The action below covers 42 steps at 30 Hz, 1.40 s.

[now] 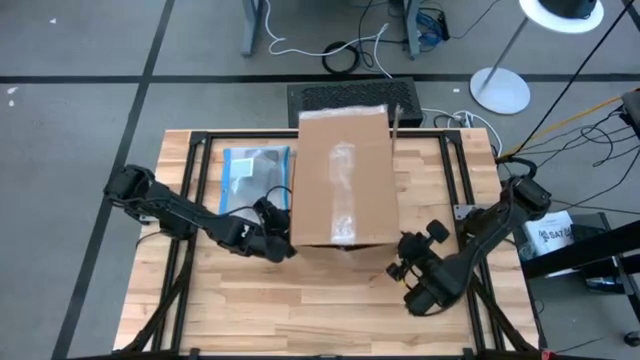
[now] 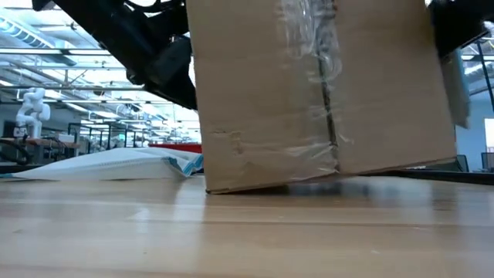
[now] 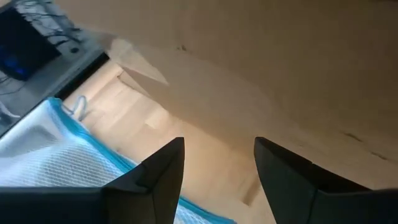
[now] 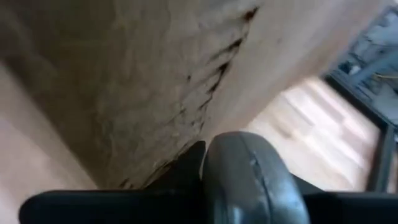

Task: Unpack boxes
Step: Break down box until it is fully flat

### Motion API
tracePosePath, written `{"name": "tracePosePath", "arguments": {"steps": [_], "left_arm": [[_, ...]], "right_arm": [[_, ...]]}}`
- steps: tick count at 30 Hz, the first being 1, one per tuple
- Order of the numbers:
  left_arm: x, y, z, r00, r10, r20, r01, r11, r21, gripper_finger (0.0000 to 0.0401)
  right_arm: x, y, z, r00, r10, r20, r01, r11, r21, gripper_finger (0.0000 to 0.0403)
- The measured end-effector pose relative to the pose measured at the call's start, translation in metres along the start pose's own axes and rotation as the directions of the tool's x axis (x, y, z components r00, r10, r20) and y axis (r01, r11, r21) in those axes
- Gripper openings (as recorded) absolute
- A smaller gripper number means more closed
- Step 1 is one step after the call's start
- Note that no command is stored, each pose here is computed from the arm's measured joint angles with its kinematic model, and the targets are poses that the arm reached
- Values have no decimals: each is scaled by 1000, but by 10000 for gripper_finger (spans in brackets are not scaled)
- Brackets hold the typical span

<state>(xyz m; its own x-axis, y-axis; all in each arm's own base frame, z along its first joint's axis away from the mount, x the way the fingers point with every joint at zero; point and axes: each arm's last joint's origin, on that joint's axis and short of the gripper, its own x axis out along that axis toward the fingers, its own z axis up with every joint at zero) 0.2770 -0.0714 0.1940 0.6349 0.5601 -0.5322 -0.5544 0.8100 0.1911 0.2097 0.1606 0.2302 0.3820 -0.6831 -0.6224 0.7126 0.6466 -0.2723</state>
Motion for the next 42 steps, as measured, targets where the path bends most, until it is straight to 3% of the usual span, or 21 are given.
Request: {"name": "tracePosePath", "arguments": {"steps": [5,9,14,20,27,35,42], "left_arm": [[-25,-6,5,986,-167,-13,166,986,-10,200],[-57,0,20,959,-278,55,280,959,-48,200],[-103,12,53,892,-387,236,408,912,-48,200],[-140,27,79,811,-471,347,523,850,-68,200],[-144,39,93,846,-344,407,409,908,-84,200],[-147,45,104,846,-314,431,377,924,-69,200],[-162,53,124,818,-314,482,392,917,-67,200]], "right_arm": [[-33,2,7,990,134,-33,-135,991,-16,67],[-67,3,25,964,263,-29,-263,965,-10,67],[-104,-3,61,920,392,13,-392,920,-8,67],[-136,-18,99,867,492,77,-493,870,2,67],[-140,-37,130,870,486,83,-491,868,71,67],[-137,-45,149,854,521,10,-519,849,103,67],[-149,-64,174,820,567,84,-573,813,103,67]]}}
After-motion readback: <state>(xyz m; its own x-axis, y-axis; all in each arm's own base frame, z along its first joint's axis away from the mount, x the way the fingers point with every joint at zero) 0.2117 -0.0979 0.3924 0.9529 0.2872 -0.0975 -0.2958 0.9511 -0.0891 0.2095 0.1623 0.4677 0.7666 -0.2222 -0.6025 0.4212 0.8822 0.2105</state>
